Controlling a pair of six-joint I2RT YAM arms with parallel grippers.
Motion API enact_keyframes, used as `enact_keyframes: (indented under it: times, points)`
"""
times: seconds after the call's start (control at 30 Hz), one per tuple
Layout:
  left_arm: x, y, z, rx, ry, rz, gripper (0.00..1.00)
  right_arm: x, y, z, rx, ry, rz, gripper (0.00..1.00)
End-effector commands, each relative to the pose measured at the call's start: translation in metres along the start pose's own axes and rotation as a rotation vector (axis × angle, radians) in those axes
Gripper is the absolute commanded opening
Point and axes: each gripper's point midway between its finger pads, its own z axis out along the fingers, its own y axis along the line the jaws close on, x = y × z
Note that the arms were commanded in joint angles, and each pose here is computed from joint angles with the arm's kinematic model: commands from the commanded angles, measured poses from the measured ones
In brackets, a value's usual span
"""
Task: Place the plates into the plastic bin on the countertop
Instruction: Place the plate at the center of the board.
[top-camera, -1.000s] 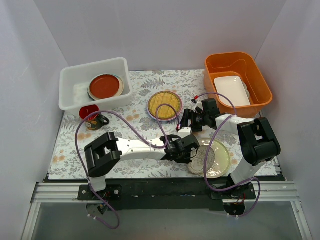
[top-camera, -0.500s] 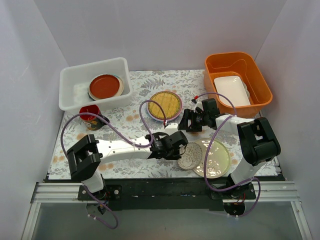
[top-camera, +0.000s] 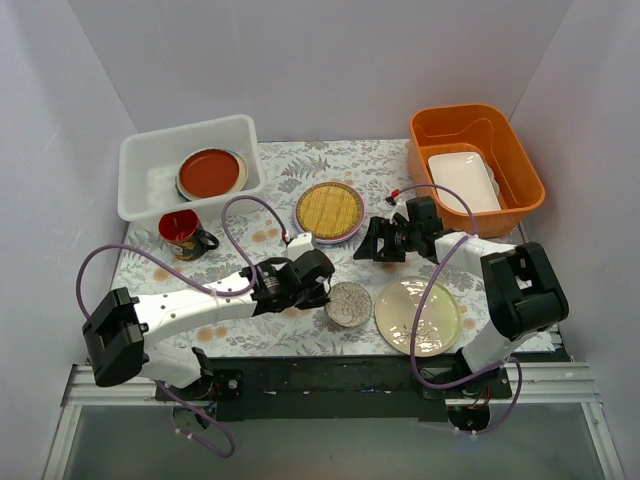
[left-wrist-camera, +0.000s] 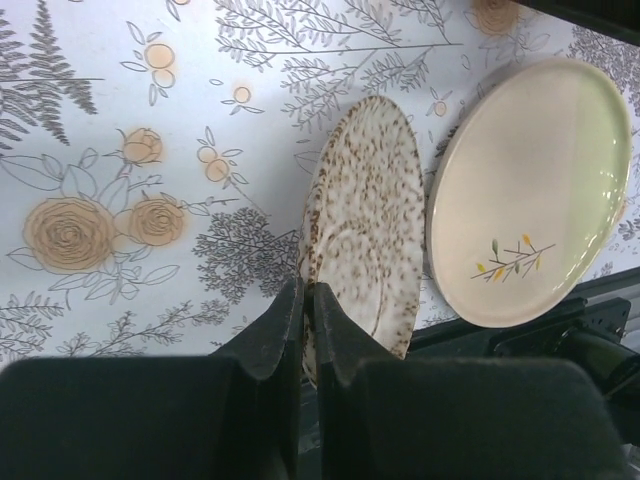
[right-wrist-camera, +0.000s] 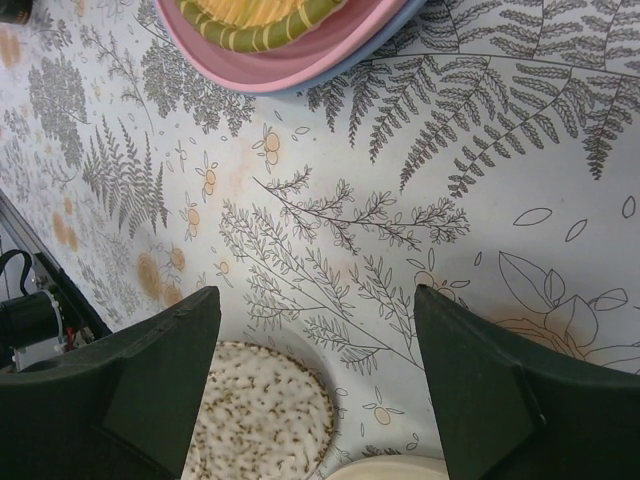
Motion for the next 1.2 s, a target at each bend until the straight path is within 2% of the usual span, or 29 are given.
enact_keyframes:
  times: [0.0, 0.17, 0.43, 0.6, 0.63, 0.7, 0.77, 0.8, 1.17]
  points:
    - [-0.018, 0.006, -0.008, 0.019, -0.051, -0.056, 0.0, -0.01, 0.011, -0.007, -0.019, -0.052, -0.028, 0.86]
    - [-0.01, 0.023, 0.007, -0.019, -0.021, -0.05, 0.0, -0.009, 0.011, -0.007, -0.019, -0.052, -0.028, 0.86]
    - [0.03, 0.068, 0.046, -0.161, 0.079, -0.003, 0.0, -0.009, 0.012, -0.009, -0.021, -0.051, -0.033, 0.86]
    - [0.037, 0.071, 0.052, -0.148, 0.084, -0.03, 0.0, -0.01, 0.013, -0.01, -0.023, -0.055, -0.037, 0.86]
    - [0.038, 0.072, 0.052, -0.147, 0.085, -0.033, 0.01, -0.011, 0.014, -0.01, -0.025, -0.055, -0.038, 0.86]
    - [0.038, 0.071, 0.052, -0.143, 0.09, -0.034, 0.15, -0.011, 0.012, -0.01, -0.023, -0.054, -0.037, 0.86]
    - [0.039, 0.07, 0.052, -0.139, 0.095, -0.035, 0.21, -0.01, 0.013, -0.009, -0.027, -0.051, -0.036, 0.86]
    - [0.039, 0.069, 0.051, -0.135, 0.098, -0.039, 0.27, -0.01, 0.013, -0.009, -0.026, -0.049, -0.037, 0.86]
    - [0.05, 0.06, 0.058, -0.074, 0.136, -0.075, 0.31, -0.01, 0.013, -0.008, -0.028, -0.048, -0.038, 0.85]
